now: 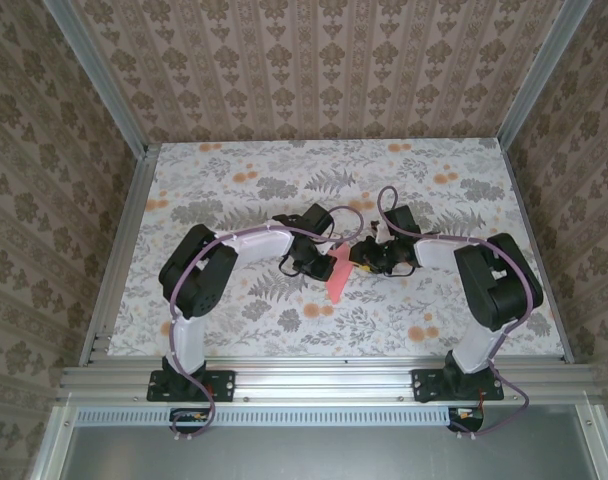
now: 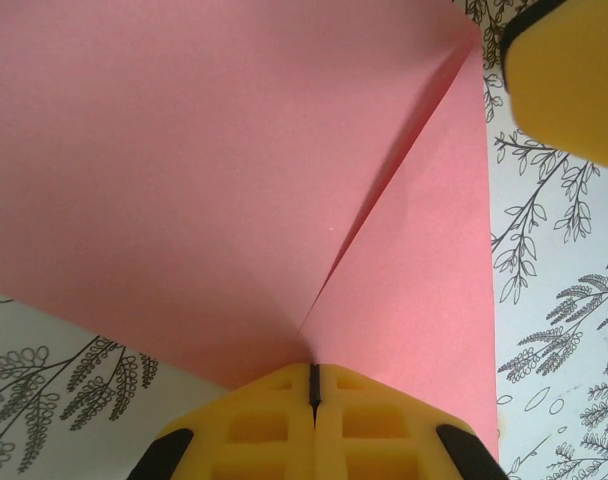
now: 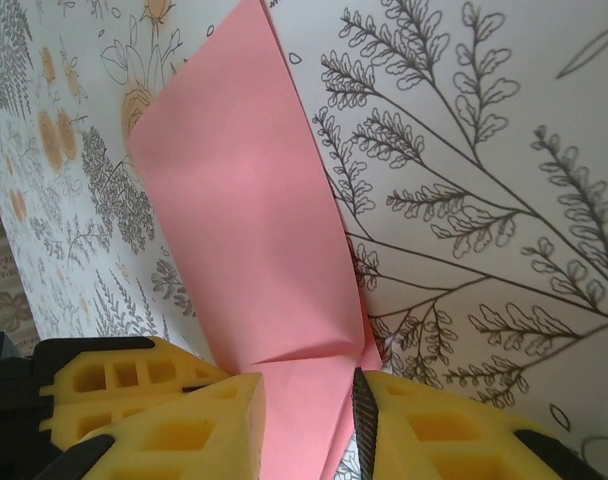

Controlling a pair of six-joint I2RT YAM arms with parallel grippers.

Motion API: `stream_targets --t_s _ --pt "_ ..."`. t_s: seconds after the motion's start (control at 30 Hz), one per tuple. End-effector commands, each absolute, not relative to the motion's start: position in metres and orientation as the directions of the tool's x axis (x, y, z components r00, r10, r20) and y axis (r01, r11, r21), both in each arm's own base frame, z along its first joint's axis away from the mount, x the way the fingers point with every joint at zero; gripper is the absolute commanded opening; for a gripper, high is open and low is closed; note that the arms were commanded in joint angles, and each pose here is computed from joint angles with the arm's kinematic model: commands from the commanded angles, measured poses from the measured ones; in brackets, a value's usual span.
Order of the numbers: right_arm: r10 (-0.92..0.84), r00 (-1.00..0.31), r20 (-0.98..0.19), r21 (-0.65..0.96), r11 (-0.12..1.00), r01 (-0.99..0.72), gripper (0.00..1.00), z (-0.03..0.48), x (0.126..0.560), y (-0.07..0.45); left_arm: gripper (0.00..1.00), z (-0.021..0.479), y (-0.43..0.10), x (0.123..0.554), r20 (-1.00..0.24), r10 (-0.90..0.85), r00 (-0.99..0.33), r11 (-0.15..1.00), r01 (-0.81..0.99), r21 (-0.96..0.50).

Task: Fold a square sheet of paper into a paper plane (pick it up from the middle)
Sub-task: Third fold the triangle at the center of the table.

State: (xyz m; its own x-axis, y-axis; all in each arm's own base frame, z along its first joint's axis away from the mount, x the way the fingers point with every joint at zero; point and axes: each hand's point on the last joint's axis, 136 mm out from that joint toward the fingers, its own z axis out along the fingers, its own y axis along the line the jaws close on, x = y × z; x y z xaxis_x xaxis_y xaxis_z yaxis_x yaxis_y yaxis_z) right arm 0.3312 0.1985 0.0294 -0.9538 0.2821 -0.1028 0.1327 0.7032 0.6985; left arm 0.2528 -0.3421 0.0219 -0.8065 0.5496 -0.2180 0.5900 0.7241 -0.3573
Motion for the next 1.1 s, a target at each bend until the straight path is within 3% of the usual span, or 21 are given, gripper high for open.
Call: stream_targets --t_s 0.0,1.07 --pt "0.287 -0.954 -0.08 0.722 0.677 0.143 0.32 0.026 0.334 0.203 0.04 0.02 -0.34 0.245 -0.19 0.575 -0.796 0.712 0.601 -0.363" --pt "0.326 -0.939 -0.106 0.687 0.707 0.168 0.34 0.022 0.338 0.193 0.04 0.021 -0.338 0.246 -0.189 0.565 -0.803 0.725 0.593 -0.351"
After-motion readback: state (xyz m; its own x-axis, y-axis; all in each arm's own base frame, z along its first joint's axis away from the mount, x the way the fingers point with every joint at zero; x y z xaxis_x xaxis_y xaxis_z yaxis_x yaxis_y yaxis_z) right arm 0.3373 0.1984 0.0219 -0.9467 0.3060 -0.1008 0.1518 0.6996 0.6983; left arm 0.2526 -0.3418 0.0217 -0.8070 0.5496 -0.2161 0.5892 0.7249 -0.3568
